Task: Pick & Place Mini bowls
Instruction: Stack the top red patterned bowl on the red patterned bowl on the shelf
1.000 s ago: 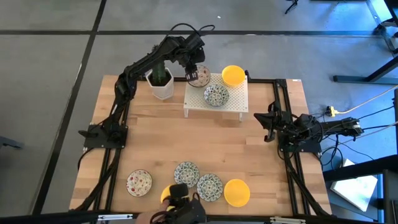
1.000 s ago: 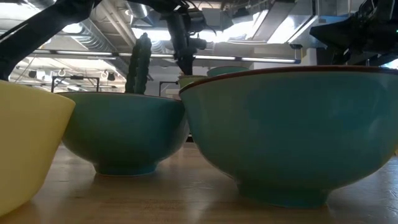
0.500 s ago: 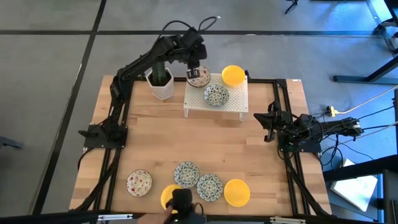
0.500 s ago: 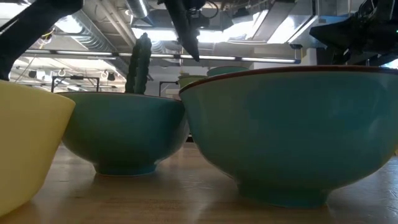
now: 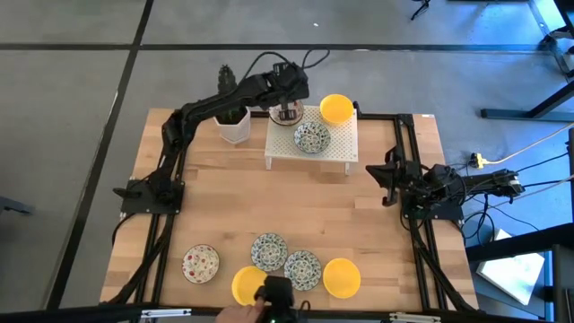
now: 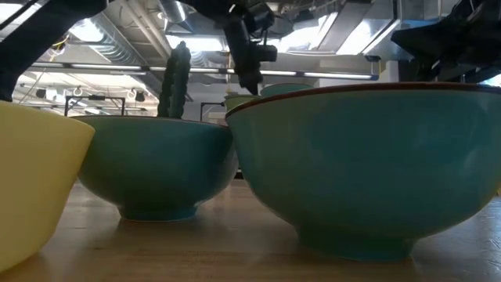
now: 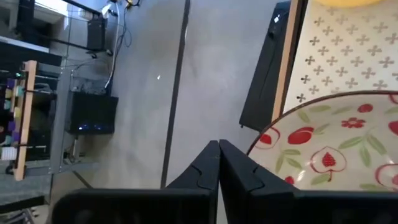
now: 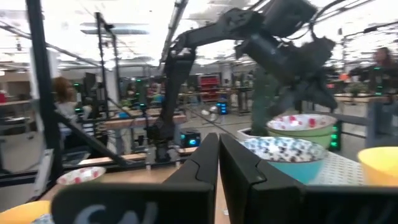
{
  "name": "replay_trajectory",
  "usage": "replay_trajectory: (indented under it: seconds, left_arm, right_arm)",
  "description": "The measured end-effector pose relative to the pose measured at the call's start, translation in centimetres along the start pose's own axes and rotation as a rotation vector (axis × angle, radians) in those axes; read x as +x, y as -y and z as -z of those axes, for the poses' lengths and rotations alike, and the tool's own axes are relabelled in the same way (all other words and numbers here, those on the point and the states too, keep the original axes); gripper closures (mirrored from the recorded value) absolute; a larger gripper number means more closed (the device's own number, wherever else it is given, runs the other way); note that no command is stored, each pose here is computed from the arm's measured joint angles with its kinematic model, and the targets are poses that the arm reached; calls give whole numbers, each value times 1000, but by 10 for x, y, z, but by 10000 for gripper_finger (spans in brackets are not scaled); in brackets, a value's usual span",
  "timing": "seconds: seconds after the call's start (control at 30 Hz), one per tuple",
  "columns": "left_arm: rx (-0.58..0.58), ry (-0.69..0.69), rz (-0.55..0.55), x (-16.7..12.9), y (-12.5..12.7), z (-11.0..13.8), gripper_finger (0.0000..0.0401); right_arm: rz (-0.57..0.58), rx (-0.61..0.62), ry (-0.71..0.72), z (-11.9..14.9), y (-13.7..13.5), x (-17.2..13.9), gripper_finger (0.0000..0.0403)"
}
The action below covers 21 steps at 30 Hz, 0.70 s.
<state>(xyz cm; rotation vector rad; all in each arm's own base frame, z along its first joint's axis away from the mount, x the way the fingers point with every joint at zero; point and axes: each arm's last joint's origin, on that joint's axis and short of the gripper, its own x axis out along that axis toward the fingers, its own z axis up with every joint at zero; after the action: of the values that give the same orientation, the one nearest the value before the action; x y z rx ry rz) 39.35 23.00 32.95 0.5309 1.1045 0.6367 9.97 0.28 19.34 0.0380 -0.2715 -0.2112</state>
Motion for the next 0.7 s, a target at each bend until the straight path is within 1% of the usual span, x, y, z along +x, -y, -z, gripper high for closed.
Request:
replay_trajectory:
  seconds: [0.07, 0.23, 0.43, 0.7]
  left_arm:
    - [-9, 1, -2, -1, 0, 0, 400]
    - [-22, -3, 0, 1, -3, 2, 399]
    - [-53, -20, 35, 9, -5, 8, 399]
    - [-66, -40, 65, 9, -3, 11, 399]
  right_arm:
    - [-20, 9, 0, 0, -1, 0, 386]
    - [-22, 20, 0, 0, -1, 0, 386]
    - [-22, 26, 0, 0, -1, 0, 386]
    - [-21, 26, 0, 0, -1, 0, 386]
